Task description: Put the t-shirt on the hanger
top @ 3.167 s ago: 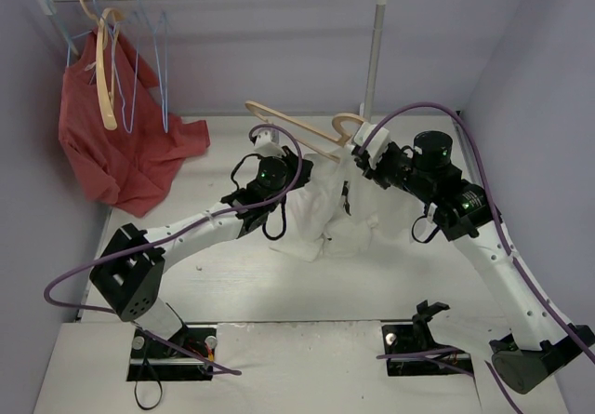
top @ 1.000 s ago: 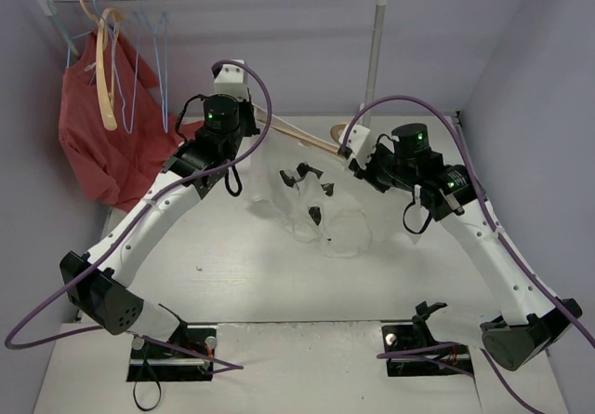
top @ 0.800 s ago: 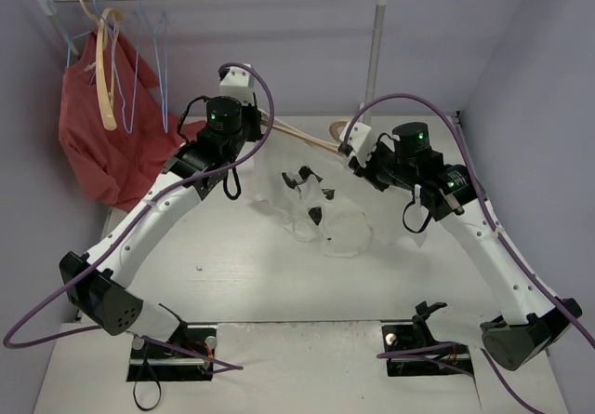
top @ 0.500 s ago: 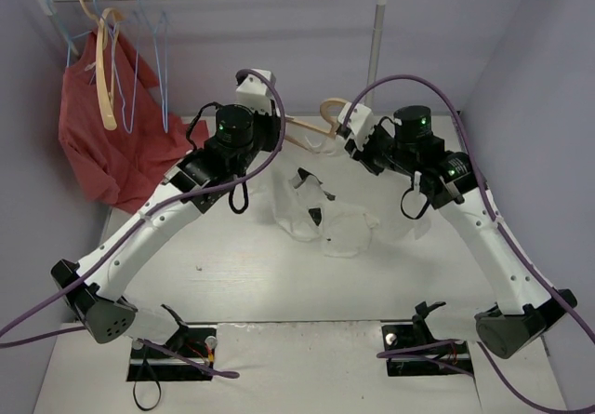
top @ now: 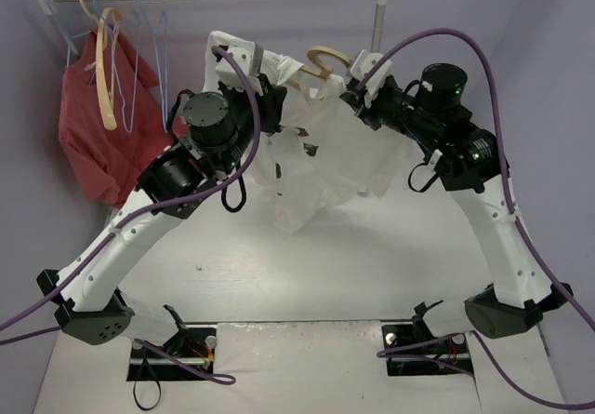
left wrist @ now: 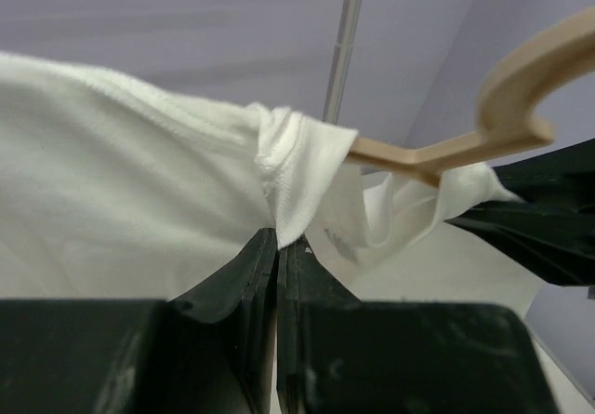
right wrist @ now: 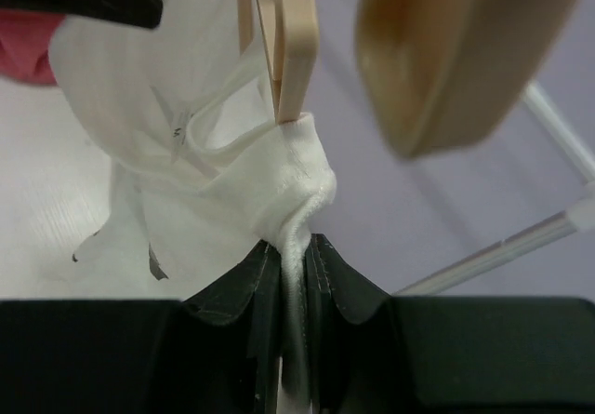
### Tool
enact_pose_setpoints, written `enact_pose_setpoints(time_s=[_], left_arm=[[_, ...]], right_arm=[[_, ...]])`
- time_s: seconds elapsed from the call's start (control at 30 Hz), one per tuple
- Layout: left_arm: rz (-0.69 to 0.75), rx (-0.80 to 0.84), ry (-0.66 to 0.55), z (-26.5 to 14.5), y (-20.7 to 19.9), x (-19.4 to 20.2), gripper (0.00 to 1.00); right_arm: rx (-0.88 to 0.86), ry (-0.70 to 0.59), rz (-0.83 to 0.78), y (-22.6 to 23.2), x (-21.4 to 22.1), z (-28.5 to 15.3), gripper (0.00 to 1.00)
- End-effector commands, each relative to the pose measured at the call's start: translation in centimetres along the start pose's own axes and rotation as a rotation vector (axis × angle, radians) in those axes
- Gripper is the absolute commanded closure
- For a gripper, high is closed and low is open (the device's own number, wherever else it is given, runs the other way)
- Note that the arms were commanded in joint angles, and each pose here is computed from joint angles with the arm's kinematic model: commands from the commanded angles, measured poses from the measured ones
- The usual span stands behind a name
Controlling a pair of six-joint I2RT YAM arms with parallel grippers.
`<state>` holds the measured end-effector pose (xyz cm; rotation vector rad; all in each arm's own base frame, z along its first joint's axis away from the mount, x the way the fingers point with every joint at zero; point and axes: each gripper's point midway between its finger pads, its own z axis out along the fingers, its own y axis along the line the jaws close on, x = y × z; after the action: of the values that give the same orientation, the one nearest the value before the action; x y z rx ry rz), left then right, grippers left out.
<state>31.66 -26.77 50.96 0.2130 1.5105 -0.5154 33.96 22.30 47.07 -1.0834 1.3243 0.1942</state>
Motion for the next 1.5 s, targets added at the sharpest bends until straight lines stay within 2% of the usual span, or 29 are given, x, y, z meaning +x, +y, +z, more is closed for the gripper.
enact_pose_setpoints(time_s=[0.0,0.1,0.17,0.23,0.27,0.37,0.67,0.83,0.97,1.07,1.1,1.2,1.23,1.3,1.47], left_arm=[[-0.013,0.022,-0.102,-1.8,-0.3,-3.9,1.0],[-0.003,0.0,-0.075,-1.5,0.1,-2.2,1.0],[-0.018,0.006,-0.058,-1.5,0.0,-1.3,1.0],[-0.019,0.003,-0.03,-1.3,0.1,0.2,0.99],[-0.029,0.003,-0.026,-1.2,0.1,0.5,0.99],[-0.047,-0.006,0.006,-0.9,0.1,2.3,0.98],[-0.11,0.004,0.153,-0.8,-0.2,9.5,0.98],[-0.134,0.018,0.192,-1.8,0.0,11.4,0.98],[-0.151,0.05,0.189,-2.7,-0.3,11.1,0.97],[-0.141,0.083,0.172,-3.5,-0.5,10.2,0.88],[-0.136,0.092,0.163,-3.7,-0.6,9.8,0.78],[-0.107,0.128,0.121,-4.8,-0.6,8.0,0.68],[-0.072,0.143,0.105,-5.2,-0.5,7.4,0.59],[-0.026,0.153,0.113,-5.7,-0.2,7.2,0.49],[0.06,0.172,0.14,-5.9,2.7,6.5,0.46]], right_arm=[[0.115,-0.328,-0.108,-3.4,-10.0,-3.3,1.0],[0.071,-0.255,-0.088,-1.9,-6.7,-1.7,1.0],[-0.014,-0.185,-0.035,0.7,-3.7,-0.7,1.0],[-0.061,-0.203,0.012,2.7,-2.9,-0.6,1.0],[-0.087,-0.172,0.041,4.4,-0.8,-0.6,1.0],[-0.116,-0.153,0.107,6.6,1.3,-0.9,1.0],[-0.097,-0.154,0.118,7.8,2.0,-2.6,1.0],[-0.107,-0.129,0.117,8.2,3.0,-2.3,1.0],[-0.115,-0.117,0.119,8.4,3.7,-1.7,1.0],[-0.127,-0.096,0.121,8.8,4.6,-1.2,1.0],[-0.124,-0.098,0.118,8.7,4.7,-1.1,1.0],[-0.114,-0.104,0.116,8.4,4.8,-1.1,1.0],[-0.117,-0.108,0.114,8.4,4.8,-1.2,1.0],[-0.118,-0.103,0.11,8.3,5.1,-1.2,1.0],[-0.155,-0.096,0.102,8.6,5.6,-1.4,1.0]])
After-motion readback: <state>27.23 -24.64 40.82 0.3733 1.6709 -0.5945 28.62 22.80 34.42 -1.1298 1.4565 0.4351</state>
